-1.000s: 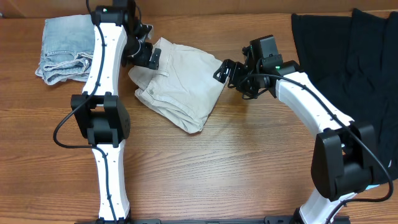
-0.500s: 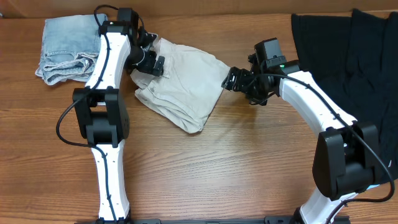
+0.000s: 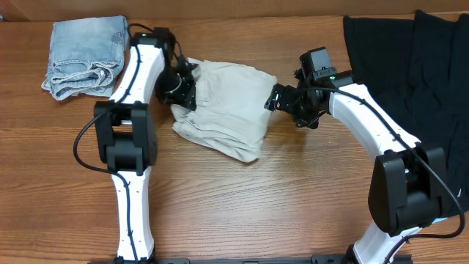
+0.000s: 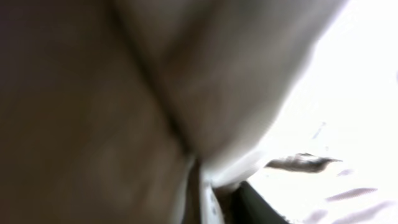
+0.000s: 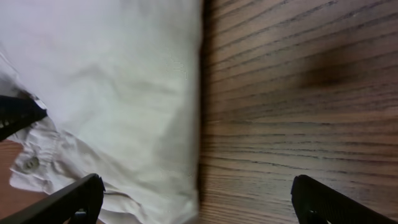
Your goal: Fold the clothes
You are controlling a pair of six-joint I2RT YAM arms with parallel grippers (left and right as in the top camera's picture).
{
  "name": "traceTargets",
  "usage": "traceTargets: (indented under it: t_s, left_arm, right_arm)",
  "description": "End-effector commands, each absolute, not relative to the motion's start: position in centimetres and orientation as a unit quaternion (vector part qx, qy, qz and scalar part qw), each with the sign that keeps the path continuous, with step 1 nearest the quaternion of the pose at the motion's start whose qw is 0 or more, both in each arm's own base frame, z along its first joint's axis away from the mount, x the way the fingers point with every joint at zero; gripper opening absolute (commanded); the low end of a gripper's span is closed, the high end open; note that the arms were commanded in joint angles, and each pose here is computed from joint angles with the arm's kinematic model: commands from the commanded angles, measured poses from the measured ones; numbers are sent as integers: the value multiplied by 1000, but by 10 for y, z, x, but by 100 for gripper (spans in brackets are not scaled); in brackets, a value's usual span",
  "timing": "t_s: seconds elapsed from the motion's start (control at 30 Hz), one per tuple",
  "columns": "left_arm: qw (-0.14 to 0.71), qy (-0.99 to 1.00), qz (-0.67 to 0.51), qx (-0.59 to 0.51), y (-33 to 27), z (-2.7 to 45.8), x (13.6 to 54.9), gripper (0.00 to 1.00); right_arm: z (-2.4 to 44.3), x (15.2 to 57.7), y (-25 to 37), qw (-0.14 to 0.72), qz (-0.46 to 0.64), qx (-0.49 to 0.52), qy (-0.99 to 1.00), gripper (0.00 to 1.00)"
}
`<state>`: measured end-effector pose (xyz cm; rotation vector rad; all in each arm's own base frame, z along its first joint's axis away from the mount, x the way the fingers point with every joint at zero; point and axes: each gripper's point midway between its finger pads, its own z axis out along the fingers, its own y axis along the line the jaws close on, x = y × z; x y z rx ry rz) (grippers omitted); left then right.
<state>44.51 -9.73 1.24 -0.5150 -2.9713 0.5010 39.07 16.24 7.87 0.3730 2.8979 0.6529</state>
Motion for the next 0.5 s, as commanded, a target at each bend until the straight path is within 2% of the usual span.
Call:
traceTargets:
  t_s: [0.0,0.3,0.47]
  left_arm:
    - [75,-956,215,-187,-145,4,422,28]
    - [104,-944,208,-232,-193,5,396,31]
    - [107,-941,207,-245,-205,5,389,30]
  right_arm:
    - [87,400,162,89,222,142,961,100]
    - [92,417,183,119,248,157,948,98]
    - [65,409,177,80,228,170,955,92]
